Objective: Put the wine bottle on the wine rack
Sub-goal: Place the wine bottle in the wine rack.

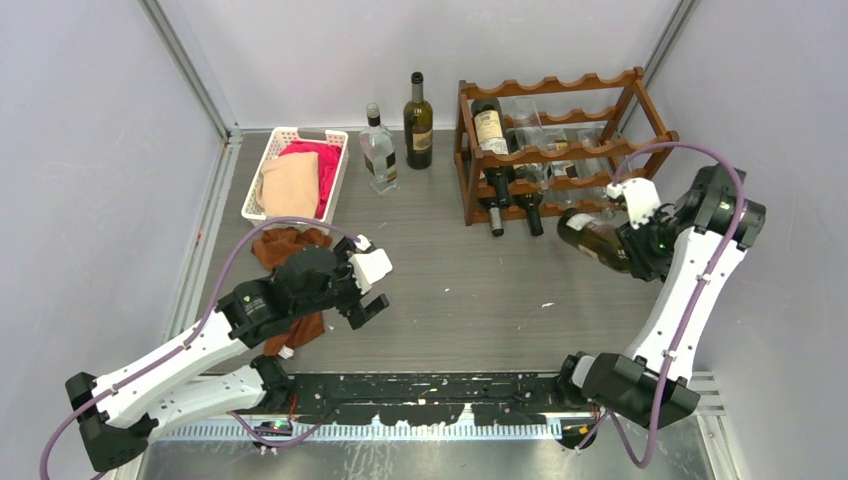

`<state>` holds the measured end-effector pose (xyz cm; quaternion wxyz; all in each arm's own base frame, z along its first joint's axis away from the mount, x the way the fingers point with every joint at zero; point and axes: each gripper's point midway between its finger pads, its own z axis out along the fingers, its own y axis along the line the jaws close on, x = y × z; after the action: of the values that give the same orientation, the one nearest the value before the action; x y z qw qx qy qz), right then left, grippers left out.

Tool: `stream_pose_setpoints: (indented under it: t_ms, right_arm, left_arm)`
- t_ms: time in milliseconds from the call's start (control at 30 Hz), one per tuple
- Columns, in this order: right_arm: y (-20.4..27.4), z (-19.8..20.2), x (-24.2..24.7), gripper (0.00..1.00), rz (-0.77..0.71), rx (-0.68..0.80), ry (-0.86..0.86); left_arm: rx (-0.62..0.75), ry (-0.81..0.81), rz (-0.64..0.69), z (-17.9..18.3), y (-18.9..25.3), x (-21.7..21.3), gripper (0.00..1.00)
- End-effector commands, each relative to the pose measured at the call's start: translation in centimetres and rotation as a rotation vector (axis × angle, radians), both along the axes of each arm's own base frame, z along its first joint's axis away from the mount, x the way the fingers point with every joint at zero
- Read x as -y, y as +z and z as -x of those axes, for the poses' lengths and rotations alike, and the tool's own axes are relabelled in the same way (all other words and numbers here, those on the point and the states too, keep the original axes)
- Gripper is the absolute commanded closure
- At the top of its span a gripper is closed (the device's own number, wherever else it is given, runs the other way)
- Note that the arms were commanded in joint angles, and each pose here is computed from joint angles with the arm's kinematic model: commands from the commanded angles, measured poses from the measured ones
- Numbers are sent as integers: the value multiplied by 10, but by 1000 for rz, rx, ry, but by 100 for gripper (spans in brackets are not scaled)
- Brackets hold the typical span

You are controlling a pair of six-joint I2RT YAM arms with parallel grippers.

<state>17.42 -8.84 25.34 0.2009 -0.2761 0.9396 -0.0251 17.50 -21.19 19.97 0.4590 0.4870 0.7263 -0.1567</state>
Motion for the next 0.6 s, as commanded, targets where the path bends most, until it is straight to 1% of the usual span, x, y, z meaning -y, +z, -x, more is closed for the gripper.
stream_pose_setpoints:
  t_ms: [0,133,233,467,567]
  right_arm:
    - [13,28,10,99,-6,-56,-53]
    - [19,15,25,99,-113,25,-150]
    - [18,1,27,99,-186,73,-178]
    - [21,-25,32,99,-223,197,-214]
    - [25,-34,27,99,-269,245,-216]
  left_arm:
    - [41,12,33,-6,12,2,5]
    - [40,7,34,-6,12,2,5]
    - [39,5,32,-6,11,3,5]
    - [36,4,28,-6,9,3,6]
    - [37,3,27,-6,9,3,6]
